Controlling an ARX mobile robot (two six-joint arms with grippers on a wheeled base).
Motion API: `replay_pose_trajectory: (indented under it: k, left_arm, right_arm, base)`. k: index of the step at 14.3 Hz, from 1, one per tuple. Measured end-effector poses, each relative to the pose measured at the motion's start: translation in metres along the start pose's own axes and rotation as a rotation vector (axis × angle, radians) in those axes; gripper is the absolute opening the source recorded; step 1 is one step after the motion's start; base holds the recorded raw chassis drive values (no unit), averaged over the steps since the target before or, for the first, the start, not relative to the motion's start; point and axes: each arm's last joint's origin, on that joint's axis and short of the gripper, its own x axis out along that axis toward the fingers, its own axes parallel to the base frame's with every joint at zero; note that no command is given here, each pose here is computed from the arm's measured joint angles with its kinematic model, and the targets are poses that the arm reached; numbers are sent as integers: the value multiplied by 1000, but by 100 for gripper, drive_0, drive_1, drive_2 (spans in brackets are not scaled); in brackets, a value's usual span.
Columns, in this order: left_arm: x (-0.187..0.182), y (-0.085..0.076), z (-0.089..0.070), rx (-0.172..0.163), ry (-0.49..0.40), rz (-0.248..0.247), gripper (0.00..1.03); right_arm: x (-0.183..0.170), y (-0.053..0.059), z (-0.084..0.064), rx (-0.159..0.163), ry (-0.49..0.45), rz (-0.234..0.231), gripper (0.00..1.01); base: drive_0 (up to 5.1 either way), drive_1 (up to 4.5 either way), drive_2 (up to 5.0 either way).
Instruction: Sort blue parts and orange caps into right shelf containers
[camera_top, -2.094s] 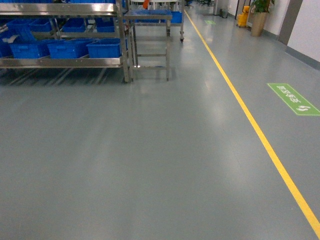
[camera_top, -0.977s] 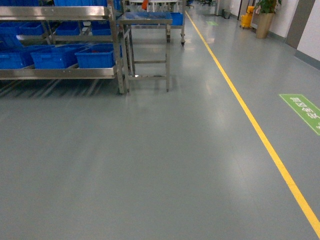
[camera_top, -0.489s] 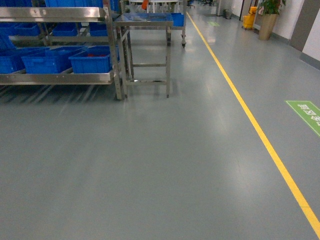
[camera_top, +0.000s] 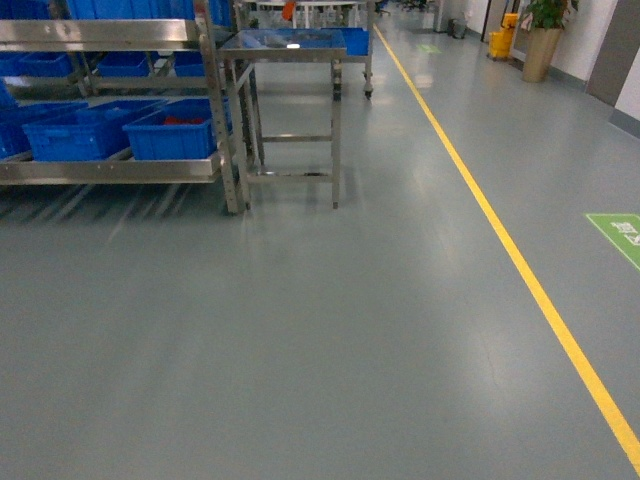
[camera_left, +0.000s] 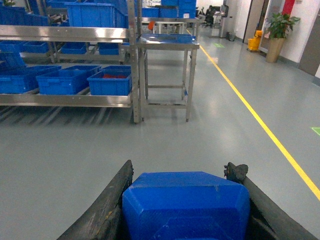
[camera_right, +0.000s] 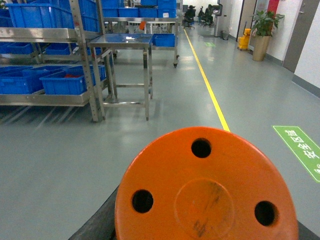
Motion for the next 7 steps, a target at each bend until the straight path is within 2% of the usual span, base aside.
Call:
replay_pose_trajectory:
  k: [7]
  left_arm:
    - [0,0,0,0,0,0,43]
  right_arm:
    - [0,0,0,0,0,0,45]
  base:
    - [-8,426,-441]
